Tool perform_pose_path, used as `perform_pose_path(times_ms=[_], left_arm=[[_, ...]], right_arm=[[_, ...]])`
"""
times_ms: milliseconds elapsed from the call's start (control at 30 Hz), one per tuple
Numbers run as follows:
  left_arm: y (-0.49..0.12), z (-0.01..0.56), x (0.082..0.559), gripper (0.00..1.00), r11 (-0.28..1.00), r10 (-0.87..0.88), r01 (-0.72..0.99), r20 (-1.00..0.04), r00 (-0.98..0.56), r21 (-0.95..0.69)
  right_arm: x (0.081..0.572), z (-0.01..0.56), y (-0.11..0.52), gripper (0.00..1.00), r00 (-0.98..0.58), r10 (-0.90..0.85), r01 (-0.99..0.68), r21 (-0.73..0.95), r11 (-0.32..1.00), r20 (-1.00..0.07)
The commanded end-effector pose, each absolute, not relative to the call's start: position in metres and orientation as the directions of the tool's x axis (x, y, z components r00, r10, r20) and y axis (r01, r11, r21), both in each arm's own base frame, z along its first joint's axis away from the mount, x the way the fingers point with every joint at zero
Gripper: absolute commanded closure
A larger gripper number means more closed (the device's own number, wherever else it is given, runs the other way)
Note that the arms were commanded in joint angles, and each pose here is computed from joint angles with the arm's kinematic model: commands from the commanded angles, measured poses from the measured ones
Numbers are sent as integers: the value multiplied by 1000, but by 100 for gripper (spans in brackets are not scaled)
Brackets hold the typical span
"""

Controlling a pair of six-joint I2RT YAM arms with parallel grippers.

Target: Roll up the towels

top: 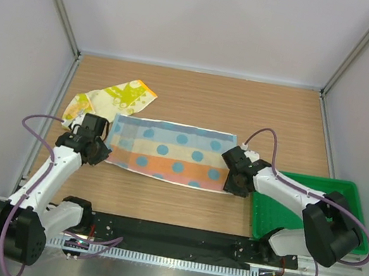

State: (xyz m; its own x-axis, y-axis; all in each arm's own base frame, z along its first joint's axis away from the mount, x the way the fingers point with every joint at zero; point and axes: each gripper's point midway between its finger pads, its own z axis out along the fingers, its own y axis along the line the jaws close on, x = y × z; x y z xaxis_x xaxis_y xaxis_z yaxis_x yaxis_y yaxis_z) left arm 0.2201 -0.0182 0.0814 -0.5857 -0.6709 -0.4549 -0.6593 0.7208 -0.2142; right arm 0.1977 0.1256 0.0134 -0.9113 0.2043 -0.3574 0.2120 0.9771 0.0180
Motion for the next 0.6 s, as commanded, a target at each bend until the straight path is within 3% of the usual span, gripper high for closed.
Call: perform_pose_path(times_ms=[0,233,567], left_arm=[[-14,82,220,100,713,-674,-669,-468,-572,-209],[-15,83,221,100,716,-672,-666,-462,-578,-209],[-22,92,217,100,712,-686,-660,-435,-583,-239]], right_arm=[[203,9,126,62,-901,212,224,12,974,-379],[200,6,124,89,-904,210,224,6,975,-373],[192,41,108,99,-888,224,251,-16,968,-401]])
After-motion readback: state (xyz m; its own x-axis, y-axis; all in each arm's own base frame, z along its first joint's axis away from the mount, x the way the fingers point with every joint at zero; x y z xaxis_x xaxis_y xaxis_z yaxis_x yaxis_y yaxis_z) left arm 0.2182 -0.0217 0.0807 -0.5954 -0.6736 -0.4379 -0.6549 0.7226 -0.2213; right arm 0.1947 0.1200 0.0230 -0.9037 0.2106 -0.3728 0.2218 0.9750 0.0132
